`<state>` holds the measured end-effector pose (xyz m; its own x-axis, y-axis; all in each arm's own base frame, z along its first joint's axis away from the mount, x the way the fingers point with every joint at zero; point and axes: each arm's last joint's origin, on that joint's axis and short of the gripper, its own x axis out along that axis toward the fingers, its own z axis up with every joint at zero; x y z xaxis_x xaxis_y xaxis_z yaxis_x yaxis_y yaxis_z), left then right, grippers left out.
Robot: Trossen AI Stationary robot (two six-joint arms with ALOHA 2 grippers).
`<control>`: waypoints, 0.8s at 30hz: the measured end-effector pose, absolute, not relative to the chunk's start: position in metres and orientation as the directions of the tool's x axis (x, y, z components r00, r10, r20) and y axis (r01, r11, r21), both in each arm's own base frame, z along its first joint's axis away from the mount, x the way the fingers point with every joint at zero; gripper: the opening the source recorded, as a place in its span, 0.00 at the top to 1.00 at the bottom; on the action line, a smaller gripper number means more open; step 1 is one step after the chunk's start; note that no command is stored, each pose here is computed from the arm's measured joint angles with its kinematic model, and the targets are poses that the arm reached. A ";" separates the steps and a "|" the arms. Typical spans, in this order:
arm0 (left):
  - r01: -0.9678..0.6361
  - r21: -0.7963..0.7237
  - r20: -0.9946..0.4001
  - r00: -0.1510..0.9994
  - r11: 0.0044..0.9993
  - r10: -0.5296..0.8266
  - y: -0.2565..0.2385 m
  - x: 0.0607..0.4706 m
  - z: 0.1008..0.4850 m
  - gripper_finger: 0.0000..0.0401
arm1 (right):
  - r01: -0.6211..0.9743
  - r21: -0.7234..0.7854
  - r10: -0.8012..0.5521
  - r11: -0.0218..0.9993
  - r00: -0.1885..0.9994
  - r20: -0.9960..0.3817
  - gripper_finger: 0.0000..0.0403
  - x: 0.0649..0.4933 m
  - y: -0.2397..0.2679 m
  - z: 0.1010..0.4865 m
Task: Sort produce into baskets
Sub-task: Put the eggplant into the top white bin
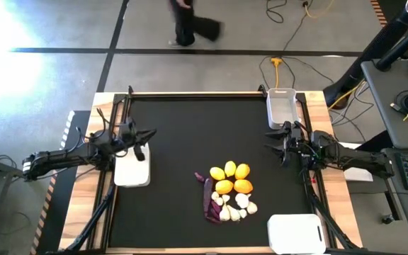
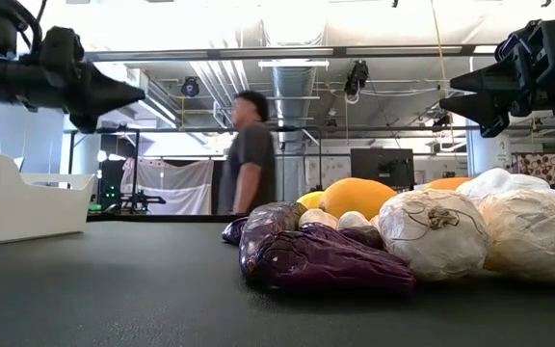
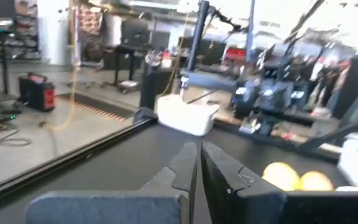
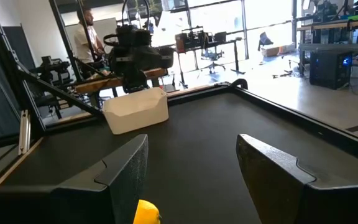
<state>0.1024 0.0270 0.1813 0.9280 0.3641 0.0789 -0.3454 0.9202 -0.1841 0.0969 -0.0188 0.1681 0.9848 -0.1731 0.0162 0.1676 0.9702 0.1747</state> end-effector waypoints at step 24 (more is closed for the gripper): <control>-0.001 -0.186 -0.098 0.995 0.983 -0.018 0.027 0.160 0.201 0.98 | 0.168 0.175 -0.173 0.970 0.985 0.017 0.41 0.097 -0.019 0.168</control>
